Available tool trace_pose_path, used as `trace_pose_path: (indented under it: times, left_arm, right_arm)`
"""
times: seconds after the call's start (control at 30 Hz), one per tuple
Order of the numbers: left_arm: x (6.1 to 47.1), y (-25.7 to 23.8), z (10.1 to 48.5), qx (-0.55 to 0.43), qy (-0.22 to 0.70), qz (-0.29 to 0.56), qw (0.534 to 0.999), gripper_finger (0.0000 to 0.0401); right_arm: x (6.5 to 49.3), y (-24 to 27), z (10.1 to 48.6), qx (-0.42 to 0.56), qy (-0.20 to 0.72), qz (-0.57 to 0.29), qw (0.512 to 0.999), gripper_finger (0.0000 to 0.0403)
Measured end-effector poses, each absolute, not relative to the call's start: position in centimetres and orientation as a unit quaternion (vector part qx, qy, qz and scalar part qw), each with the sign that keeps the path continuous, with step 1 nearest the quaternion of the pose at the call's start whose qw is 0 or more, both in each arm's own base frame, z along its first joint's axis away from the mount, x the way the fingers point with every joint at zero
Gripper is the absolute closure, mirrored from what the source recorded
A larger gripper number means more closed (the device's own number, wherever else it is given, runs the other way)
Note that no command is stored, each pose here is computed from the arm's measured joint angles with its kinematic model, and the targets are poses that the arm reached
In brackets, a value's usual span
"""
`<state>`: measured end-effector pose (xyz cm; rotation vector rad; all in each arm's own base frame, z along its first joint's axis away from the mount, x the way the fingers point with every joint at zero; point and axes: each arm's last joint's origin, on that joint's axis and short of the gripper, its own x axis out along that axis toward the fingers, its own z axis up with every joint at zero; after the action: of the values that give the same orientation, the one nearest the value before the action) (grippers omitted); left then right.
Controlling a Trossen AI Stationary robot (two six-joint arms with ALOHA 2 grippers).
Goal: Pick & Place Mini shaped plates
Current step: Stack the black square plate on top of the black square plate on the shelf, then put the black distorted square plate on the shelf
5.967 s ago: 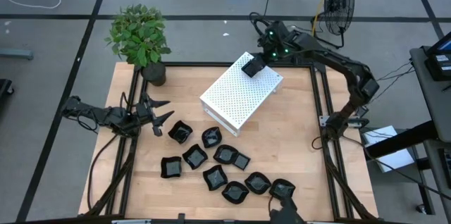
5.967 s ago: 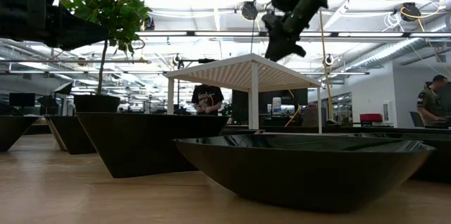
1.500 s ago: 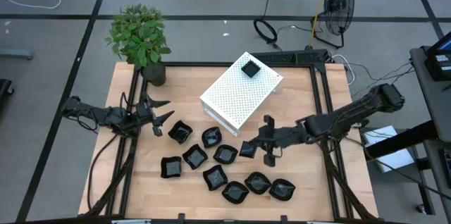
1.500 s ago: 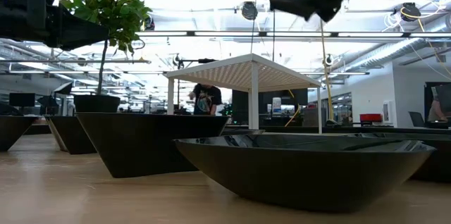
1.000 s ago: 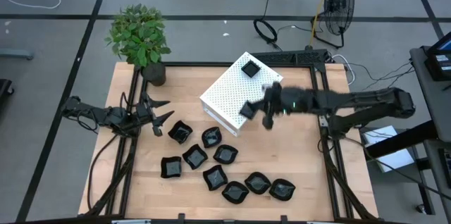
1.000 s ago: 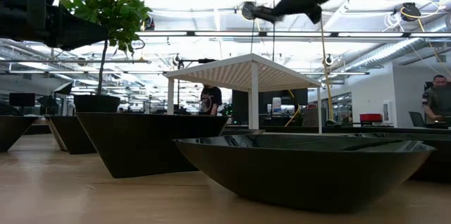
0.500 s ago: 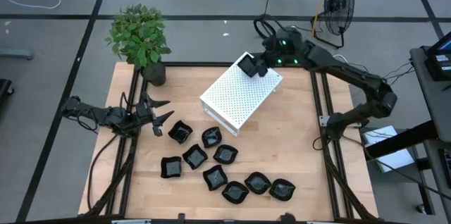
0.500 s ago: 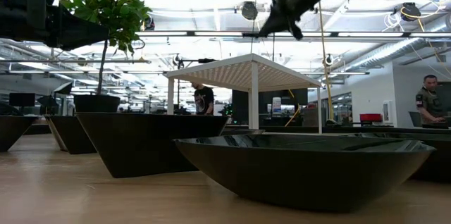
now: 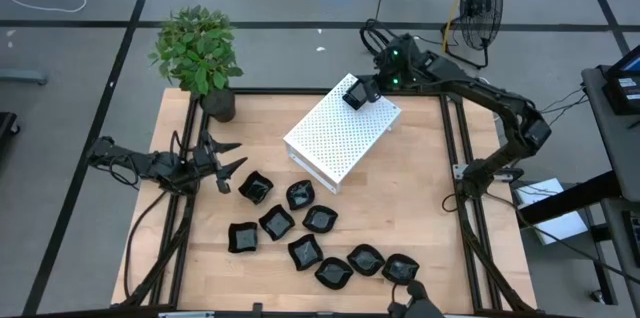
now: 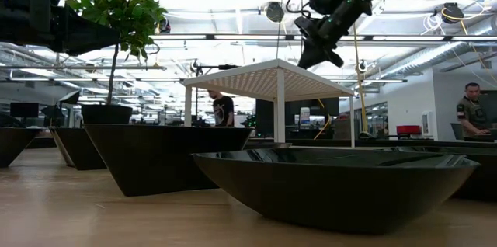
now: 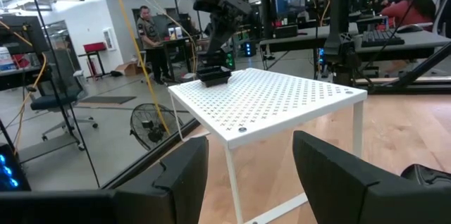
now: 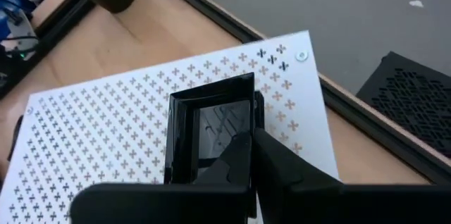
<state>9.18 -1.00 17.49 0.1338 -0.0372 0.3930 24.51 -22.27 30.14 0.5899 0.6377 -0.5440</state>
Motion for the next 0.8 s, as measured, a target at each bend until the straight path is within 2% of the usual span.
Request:
trace_pose_path:
  times: [0.33,0.8]
  left_arm:
    - [9.2,-1.0,17.5,0.066,-0.019,0.195,0.978,0.0189]
    - [9.2,-1.0,17.5,0.066,-0.018,0.195,0.978,0.0189]
  right_arm:
    - [24.8,-22.1,29.4,0.286,0.298,-0.260,0.873,0.0394]
    - [24.2,-21.6,30.5,0.282,0.282,-0.260,0.879,0.0324]
